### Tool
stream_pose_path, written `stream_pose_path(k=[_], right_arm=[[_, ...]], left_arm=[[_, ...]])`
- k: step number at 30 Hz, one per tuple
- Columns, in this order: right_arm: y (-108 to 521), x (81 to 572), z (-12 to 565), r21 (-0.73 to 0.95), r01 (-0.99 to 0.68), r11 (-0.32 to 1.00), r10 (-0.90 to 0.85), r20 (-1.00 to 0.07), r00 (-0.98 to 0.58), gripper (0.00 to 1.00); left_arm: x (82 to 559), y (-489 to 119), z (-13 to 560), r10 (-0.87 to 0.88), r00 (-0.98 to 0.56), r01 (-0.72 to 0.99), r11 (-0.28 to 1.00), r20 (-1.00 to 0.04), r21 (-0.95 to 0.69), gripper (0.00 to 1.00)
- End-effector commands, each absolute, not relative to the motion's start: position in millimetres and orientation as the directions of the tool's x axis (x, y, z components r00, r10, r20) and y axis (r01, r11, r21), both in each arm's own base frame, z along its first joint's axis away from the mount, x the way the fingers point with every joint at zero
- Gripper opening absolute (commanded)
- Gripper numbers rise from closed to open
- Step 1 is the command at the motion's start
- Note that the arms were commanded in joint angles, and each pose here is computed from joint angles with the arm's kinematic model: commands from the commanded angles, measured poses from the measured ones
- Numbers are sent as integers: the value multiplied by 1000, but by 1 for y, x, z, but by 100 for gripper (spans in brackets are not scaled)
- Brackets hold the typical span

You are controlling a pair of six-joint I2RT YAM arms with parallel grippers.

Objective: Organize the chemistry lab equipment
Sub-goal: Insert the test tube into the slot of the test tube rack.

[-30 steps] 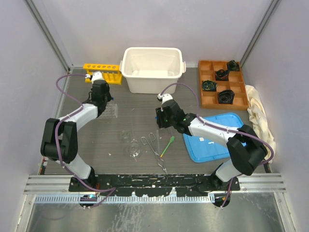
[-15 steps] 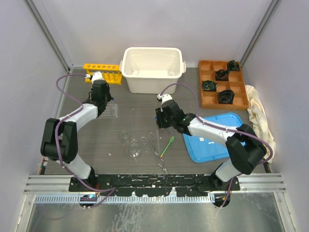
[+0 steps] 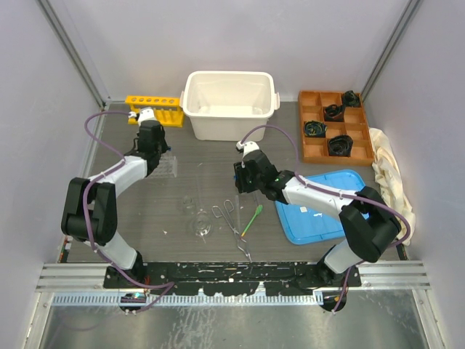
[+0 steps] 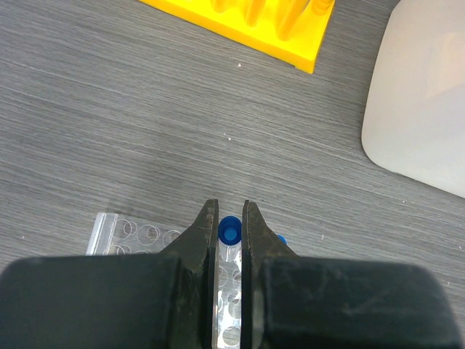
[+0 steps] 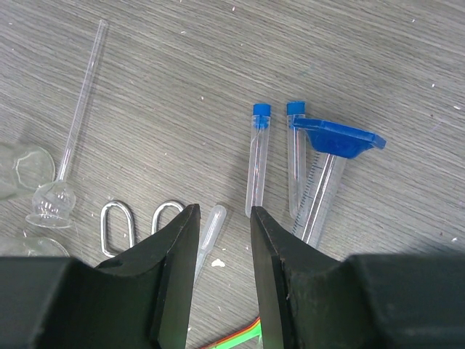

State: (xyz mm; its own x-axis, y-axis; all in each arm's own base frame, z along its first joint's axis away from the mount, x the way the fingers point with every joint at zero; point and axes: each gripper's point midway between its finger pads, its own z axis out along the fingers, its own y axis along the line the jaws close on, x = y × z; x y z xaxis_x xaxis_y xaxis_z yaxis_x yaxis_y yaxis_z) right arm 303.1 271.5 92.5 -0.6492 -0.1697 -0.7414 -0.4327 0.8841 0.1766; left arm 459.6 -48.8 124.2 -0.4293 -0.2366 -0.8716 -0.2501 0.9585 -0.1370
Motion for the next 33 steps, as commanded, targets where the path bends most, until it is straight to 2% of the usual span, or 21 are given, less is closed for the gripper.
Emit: stream_pose_path(k=[1, 15, 33], right_arm=[[282, 316, 114, 201, -444, 873, -127, -786, -605, 40], [281, 317, 113, 200, -443, 874, -127, -786, -605, 40], [278, 319, 114, 196, -437, 878, -125, -787, -604, 40]], left_arm=[[465, -47, 131, -229, -402, -259, 957, -887, -129, 0], [464, -39, 124, -183, -415, -274, 959, -891, -70, 0], [465, -52, 104, -191, -450, -255, 964, -873, -80, 0]])
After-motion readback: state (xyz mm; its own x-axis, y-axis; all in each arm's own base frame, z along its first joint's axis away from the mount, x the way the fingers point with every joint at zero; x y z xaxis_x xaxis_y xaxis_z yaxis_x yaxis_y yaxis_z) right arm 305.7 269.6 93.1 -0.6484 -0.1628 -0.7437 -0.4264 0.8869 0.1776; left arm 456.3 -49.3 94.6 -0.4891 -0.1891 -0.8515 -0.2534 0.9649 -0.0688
